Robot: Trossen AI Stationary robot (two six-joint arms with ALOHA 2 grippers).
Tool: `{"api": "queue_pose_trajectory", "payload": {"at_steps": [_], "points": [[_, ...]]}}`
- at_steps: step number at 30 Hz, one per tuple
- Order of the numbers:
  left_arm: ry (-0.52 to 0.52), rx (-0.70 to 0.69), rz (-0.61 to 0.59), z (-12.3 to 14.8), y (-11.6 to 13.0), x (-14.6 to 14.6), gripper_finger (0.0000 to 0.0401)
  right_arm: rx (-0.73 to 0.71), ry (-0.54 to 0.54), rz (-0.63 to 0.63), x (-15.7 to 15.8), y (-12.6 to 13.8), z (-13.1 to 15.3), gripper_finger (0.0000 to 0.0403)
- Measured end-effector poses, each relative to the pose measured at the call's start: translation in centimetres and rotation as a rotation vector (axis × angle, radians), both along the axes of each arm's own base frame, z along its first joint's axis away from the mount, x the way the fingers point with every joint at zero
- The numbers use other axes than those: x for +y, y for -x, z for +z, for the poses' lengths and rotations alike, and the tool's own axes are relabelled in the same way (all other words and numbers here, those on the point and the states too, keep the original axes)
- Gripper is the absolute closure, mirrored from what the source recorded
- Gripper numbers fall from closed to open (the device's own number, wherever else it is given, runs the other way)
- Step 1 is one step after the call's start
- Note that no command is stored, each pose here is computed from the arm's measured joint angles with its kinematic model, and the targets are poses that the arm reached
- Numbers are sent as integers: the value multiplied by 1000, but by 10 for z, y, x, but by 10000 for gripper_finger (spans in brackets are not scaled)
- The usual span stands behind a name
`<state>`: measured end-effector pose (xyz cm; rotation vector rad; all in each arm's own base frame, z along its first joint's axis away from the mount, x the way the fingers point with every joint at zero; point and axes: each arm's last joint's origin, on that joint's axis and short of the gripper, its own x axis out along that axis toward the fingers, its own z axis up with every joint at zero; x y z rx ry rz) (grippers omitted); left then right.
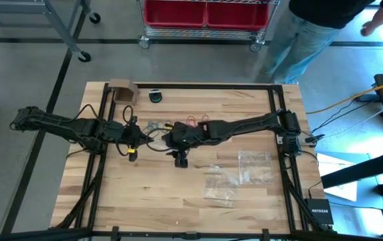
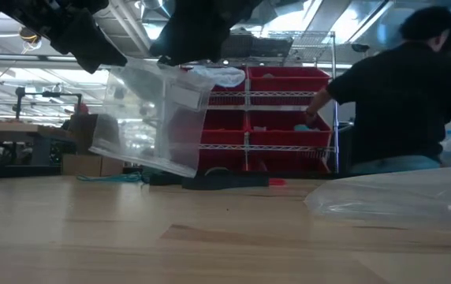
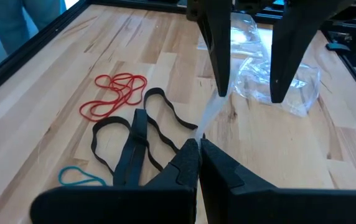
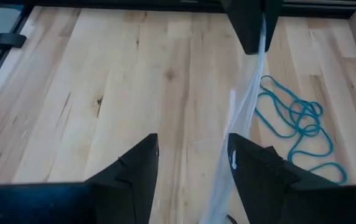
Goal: Sort rubber bands
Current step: Put the black rubber band into the transparent zip bag
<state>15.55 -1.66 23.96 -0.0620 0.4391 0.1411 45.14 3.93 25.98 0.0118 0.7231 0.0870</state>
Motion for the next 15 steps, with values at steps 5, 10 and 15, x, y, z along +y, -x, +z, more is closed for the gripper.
{"api": "queue_pose_trajectory", "payload": {"at_steps": [5,10,15], "points": [[1,-1,1,0,0,0,401,26,-6,-10,1,-6,-15,220],[11,-3,5,0,0,0,401,7,69,-69,6,-7,-16,220],[16,-4,6,0,0,0,401,-42,40,-35,12,-12,-16,220]]}}
